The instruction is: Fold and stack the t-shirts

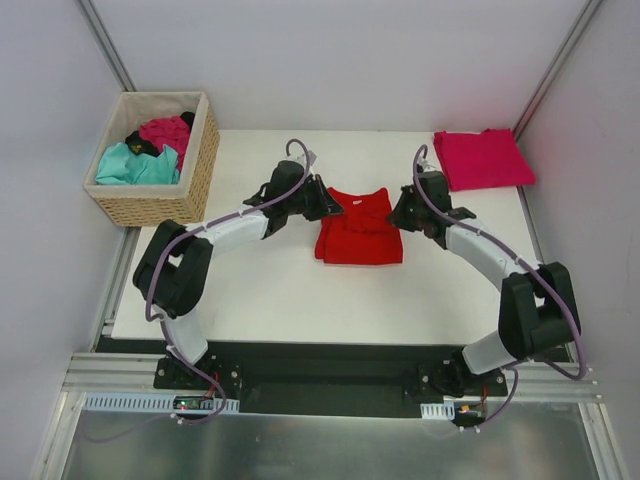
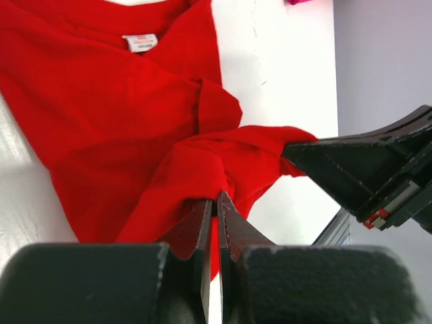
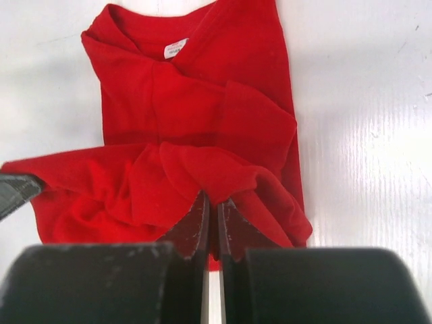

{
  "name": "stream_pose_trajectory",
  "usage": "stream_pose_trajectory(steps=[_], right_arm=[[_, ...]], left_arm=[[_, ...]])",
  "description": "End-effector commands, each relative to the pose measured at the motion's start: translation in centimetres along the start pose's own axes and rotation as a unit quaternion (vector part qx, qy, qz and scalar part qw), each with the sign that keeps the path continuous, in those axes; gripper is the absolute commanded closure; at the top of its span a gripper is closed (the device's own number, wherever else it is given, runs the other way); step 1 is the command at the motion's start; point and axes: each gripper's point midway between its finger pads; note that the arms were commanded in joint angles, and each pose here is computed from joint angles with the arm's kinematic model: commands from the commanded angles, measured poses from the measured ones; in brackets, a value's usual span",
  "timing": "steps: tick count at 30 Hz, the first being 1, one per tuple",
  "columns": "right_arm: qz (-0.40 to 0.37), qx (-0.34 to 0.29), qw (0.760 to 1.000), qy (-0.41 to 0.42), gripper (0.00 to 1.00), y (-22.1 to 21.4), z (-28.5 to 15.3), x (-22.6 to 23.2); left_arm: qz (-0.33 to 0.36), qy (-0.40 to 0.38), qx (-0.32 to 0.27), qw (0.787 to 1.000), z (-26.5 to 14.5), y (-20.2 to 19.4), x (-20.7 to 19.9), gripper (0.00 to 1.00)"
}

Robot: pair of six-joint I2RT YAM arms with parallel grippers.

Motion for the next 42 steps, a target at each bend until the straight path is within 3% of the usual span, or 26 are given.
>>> stream_pose_trajectory(steps=[1, 12, 13, 14, 15, 16, 17, 18, 19, 20, 21, 24, 31, 37, 42], right_arm=[[0.019, -0.034, 0.999, 0.011, 1.0, 3.2, 1.6, 1.0], [0.051, -0.04, 0.998, -0.025, 0.99, 6.2, 6.3, -1.6], [0.051, -0.049, 0.997, -0.023, 0.96, 7.2, 6.4, -1.2], [0.047, -0.052, 0.997, -0.026, 0.86, 7.7, 6.6, -1.2], [0.047, -0.04, 0.997, -0.036, 0.57, 7.3, 7.4, -1.6], [0.043, -0.06, 0.996, -0.041, 0.43, 8.9, 7.5, -1.4], [0.038, -0.061, 0.997, -0.042, 0.27, 9.3, 7.9, -1.4], [0.04, -0.057, 0.997, -0.045, 0.01, 9.3, 8.4, -1.6], [0.039, -0.058, 0.997, -0.039, 0.03, 9.7, 8.4, -1.3], [0.04, -0.063, 0.997, -0.035, 0.03, 10.2, 8.3, -1.0], [0.037, -0.072, 0.996, -0.029, 0.03, 10.8, 7.4, -0.6], [0.032, -0.081, 0.996, -0.02, 0.03, 10.5, 5.7, -0.3], [0.022, -0.085, 0.995, 0.038, 0.03, 9.2, 0.4, 2.6], [0.022, -0.044, 0.998, 0.045, 0.03, 6.2, 0.3, 2.8], [0.022, -0.034, 0.998, 0.038, 0.03, 5.3, 1.8, 2.0]], left_arm=[[-0.006, -0.024, -0.012, 1.0, 0.4, 1.5, -0.1, 1.0], [-0.035, -0.004, -0.028, 0.999, 2.3, 4.0, 4.3, 1.0], [-0.034, 0.0, -0.026, 0.999, 2.8, 4.0, 4.9, 1.0], [-0.031, 0.0, -0.028, 0.999, 3.2, 4.2, 5.1, 1.0], [-0.024, -0.006, -0.038, 0.999, 3.4, 5.2, 5.0, 0.96], [-0.023, -0.004, -0.04, 0.999, 4.0, 5.2, 5.6, 0.85], [-0.016, -0.01, -0.045, 0.999, 4.2, 5.7, 5.4, 0.53], [-0.013, -0.012, -0.053, 0.998, 4.4, 6.3, 5.6, 0.4], [-0.015, -0.009, -0.054, 0.998, 4.8, 6.4, 6.1, 0.18], [-0.014, -0.014, -0.058, 0.998, 4.8, 6.9, 5.9, 0.04], [-0.013, -0.017, -0.06, 0.998, 4.7, 7.2, 5.8, 0.01], [-0.002, -0.016, -0.08, 0.997, 3.0, 8.2, 4.9, 0.01], [-0.003, -0.086, -0.092, 0.992, -2.9, 9.0, -2.2, 0.0], [0.009, -0.14, -0.049, 0.989, -4.8, 4.2, -8.7, 0.01], [-0.006, -0.185, -0.027, 0.982, -4.5, 1.3, -10.8, 0.01]])
Point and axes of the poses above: each gripper's point midway between its finger pads, its own z axis out along the fingers, its own x axis along the line the jaws close on, y = z × x, and after that the axes turned 8 degrees about z, right-handed
